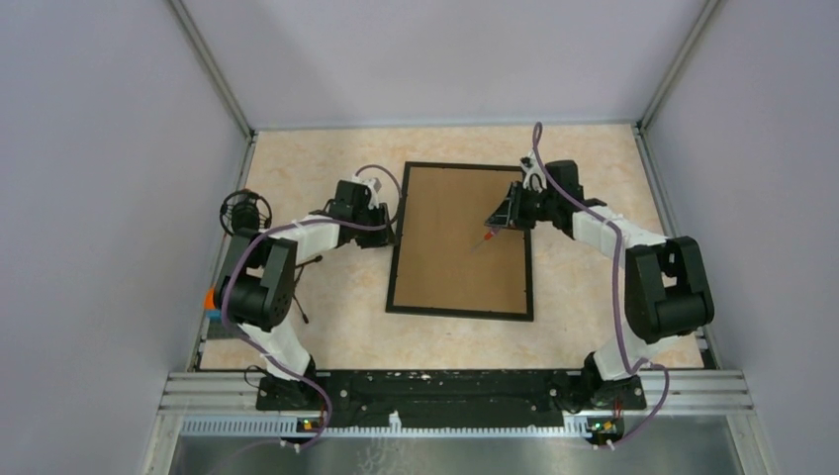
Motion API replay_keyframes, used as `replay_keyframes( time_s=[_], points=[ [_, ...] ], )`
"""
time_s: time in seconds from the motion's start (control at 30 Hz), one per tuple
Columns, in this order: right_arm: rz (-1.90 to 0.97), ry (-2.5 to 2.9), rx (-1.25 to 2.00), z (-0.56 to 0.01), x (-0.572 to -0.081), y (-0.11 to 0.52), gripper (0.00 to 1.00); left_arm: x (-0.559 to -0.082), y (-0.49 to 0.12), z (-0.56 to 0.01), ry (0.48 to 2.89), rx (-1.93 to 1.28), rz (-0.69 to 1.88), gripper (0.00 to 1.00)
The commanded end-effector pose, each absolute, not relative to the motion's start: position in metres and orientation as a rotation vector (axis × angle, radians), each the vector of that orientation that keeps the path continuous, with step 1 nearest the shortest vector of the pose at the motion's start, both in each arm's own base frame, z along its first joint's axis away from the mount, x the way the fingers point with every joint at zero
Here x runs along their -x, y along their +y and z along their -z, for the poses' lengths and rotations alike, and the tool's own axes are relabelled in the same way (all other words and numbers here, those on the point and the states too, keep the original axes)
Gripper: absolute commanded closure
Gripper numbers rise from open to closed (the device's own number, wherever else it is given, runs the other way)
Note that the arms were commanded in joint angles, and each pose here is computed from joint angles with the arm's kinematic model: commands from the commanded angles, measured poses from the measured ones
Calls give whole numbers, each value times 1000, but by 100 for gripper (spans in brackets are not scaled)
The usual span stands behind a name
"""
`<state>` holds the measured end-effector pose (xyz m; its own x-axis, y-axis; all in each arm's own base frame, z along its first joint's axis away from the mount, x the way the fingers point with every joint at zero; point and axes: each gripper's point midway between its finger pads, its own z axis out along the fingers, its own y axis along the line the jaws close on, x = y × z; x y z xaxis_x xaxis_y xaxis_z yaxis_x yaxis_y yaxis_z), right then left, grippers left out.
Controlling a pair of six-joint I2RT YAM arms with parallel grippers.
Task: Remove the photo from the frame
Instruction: Adjust the photo frame at the center of the board.
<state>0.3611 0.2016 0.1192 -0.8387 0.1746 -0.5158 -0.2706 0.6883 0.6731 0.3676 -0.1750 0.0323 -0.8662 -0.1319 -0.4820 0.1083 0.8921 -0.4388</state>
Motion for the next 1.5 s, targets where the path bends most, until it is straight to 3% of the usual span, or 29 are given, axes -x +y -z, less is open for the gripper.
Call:
replay_keyframes(
  time_s=[0.0,0.27,0.5,0.83,1.13,1.27,1.47],
  points=[
    [-922,2375,51,-100,-373,176,100,-333,-172,-14,2595,-151,578,55],
    [-938,2392,-71,-82,-368,119,100,-337,-189,-11,2541,-178,647,54],
    [-657,2345,-122,-82,-395,41,100,-351,-182,11,2574,-64,566,58],
    [-290,2325,2,-75,-447,4,100,-373,-190,20,2570,55,587,60],
    [-195,2290,64,-83,-491,-6,100,-382,-194,19,2552,65,600,60],
    [-304,2262,46,-106,-497,8,100,-381,-204,13,2538,52,680,59],
    [-827,2122,-3,-171,-435,111,100,-360,-209,-18,2461,20,823,55]
  ],
)
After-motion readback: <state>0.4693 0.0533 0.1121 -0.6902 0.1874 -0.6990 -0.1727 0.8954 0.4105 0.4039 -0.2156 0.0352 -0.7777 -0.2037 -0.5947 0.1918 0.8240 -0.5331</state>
